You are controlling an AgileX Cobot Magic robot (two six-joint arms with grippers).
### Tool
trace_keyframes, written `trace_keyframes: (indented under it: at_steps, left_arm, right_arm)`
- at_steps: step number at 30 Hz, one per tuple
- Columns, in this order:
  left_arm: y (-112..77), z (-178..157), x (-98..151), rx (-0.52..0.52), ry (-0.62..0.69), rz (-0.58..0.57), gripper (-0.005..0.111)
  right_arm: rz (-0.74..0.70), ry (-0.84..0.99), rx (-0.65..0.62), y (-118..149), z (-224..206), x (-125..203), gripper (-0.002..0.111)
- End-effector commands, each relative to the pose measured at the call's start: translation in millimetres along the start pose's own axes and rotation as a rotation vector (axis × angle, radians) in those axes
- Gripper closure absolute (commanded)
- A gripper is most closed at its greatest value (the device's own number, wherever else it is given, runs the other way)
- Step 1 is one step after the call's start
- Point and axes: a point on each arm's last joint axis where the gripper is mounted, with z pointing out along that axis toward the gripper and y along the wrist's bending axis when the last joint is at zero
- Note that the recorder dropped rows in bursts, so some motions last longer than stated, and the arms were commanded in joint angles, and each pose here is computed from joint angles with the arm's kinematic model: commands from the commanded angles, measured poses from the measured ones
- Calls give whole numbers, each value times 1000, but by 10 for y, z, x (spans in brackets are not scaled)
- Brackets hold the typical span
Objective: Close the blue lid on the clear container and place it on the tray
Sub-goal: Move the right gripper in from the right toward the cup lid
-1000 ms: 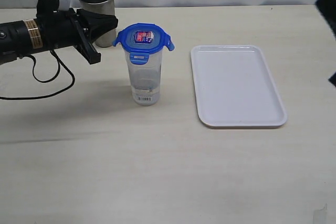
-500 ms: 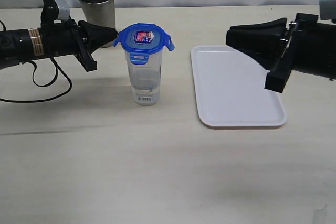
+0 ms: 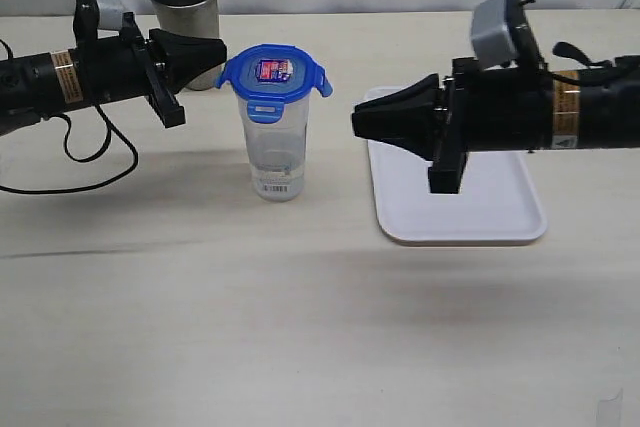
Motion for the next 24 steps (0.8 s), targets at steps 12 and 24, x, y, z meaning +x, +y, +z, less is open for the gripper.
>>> trace_keyframes:
  at_steps: [12, 24]
  left_arm:
    - [14, 8, -44, 6, -30, -1, 107]
    - [-24, 7, -30, 47, -15, 16, 107]
  right_arm:
    - [-78, 163, 68, -178, 567, -56, 104]
    - [-81, 165, 74, -195, 576, -51, 104]
